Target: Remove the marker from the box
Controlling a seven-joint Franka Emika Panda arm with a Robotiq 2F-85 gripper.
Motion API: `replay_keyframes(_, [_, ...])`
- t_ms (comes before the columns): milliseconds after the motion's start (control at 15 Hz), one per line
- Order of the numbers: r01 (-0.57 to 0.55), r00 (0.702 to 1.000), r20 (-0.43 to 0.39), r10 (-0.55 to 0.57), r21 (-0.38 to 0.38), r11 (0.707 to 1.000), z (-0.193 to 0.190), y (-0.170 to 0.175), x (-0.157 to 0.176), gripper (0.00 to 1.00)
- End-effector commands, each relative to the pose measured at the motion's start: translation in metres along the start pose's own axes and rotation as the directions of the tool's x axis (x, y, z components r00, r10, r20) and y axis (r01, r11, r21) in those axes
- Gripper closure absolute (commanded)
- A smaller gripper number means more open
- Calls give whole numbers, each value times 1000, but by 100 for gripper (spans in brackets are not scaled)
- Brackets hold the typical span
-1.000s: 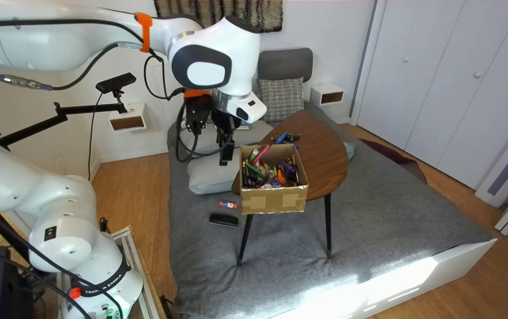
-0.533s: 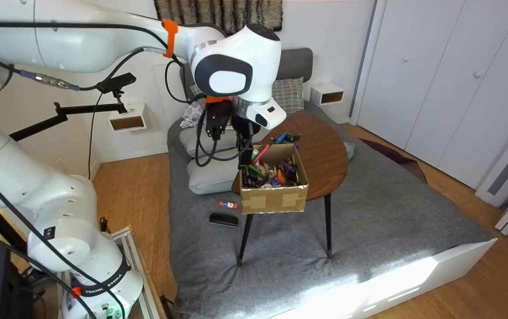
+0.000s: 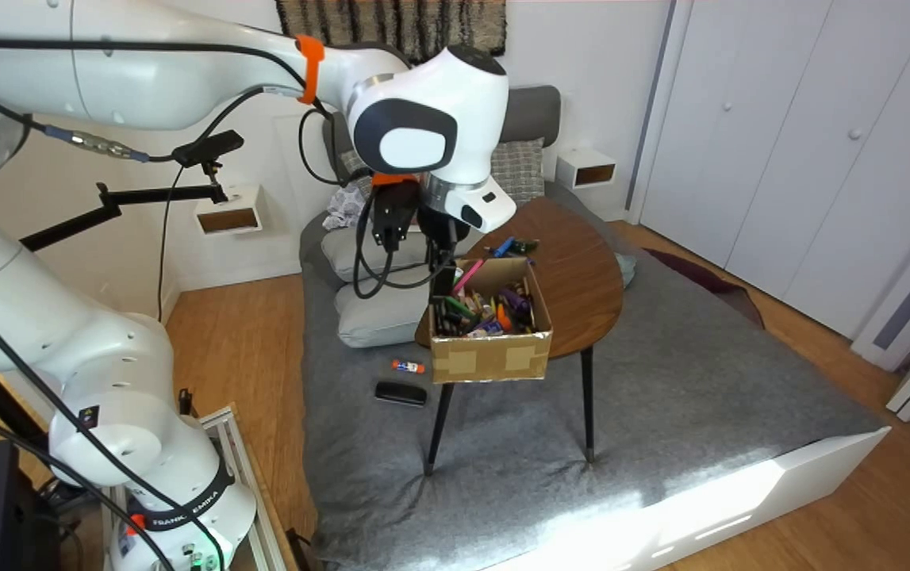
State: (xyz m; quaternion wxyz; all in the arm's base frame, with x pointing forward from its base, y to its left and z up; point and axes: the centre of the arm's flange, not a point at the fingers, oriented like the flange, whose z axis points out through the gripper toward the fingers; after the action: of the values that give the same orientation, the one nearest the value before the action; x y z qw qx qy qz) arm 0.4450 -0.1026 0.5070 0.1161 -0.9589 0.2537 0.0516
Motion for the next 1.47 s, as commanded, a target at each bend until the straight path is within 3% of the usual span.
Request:
replay_keyframes(0, [-9, 999, 42, 8, 19, 1000, 10, -8, 17, 0])
replay_keyframes(267, [-34, 998, 59, 34, 8, 999, 27, -10, 32, 2])
replay_keyframes(333, [-37, 997, 63, 36, 7, 999, 29, -10, 36, 22])
replay_keyframes(467, [-50, 997, 51, 50, 7, 999, 34, -11, 44, 29])
replay_keyframes(733, [-65, 997, 45, 65, 1, 998, 40, -12, 55, 58])
replay_keyframes(867, [-73, 996, 50, 73, -5, 997, 44, -12, 59, 67])
replay_keyframes(1000, [-83, 995, 52, 83, -12, 997, 49, -13, 63, 68])
replay_keyframes(1067, [-88, 994, 56, 89, -16, 996, 52, -13, 64, 75])
replay_keyframes(1200, [-96, 994, 57, 97, -27, 995, 58, -13, 66, 72])
replay_keyframes(1400, [-106, 992, 63, 108, -29, 994, 66, -11, 70, 75])
